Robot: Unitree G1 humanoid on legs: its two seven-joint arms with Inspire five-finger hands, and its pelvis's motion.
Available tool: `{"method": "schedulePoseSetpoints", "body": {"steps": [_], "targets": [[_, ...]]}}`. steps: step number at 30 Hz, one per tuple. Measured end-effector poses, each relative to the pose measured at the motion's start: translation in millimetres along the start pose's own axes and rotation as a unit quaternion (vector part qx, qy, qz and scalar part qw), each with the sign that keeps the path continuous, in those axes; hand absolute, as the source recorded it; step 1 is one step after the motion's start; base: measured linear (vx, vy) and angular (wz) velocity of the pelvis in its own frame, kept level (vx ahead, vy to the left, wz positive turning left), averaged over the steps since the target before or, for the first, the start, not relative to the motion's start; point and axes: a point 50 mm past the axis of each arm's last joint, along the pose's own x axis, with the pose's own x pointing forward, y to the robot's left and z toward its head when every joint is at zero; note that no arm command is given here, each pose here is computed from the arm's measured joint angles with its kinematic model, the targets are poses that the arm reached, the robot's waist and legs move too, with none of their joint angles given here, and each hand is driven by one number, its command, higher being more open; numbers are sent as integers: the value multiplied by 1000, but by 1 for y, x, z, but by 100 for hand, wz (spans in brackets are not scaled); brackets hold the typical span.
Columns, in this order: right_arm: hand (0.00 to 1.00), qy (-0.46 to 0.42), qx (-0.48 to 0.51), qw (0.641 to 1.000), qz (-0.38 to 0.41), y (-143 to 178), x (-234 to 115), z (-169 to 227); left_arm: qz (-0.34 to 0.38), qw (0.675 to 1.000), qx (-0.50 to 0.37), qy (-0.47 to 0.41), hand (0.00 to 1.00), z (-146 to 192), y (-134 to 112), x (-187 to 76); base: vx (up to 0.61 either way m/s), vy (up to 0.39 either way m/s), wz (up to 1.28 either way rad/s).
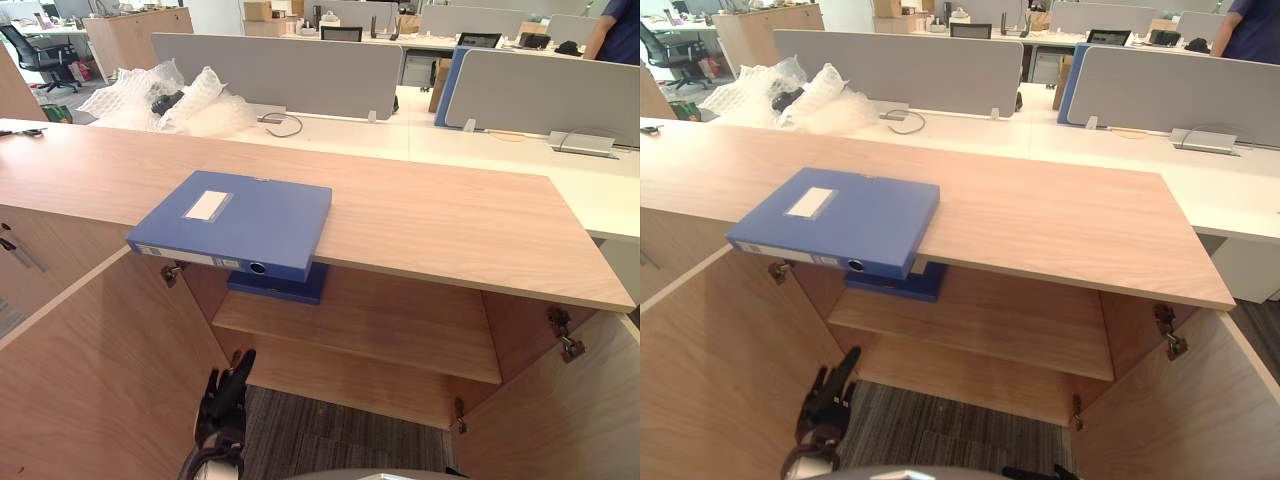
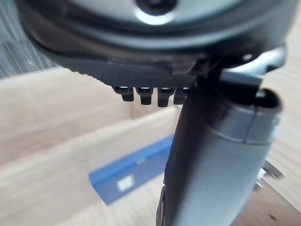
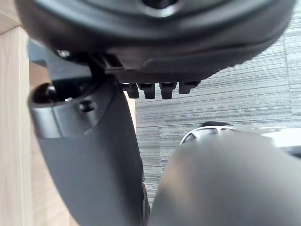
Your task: Walk over to the cabinet, pick up the folder, carry it to the office cabinet, place the folder inside the office cabinet, then close the office cabinet door
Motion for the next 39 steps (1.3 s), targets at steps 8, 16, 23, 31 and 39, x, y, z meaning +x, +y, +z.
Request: {"method": "schedulePoseSetpoints", "body": {"steps": [8,16,23,31,39], "targets": [[100,16,-8,1000,0,-1,-2,-10,-33,980,115,-161,100,60,-41,-12,-15,-2,12],[100,15,3,1000,9,8,-2,-13,26,928,267,-258,100,95,-44,-33,3,-13,14],[100,-3,7,998,56,46,0,1,73,852,378,-354,100,123,-60,-56,-16,15,-5],[100,-3,-18,998,58,44,1,4,-34,683,513,-519,100,137,-139,-84,7,18,-8],[100,-2,-21,999,41,30,2,4,-80,485,645,-585,100,139,-163,-83,21,-5,-11]]}}
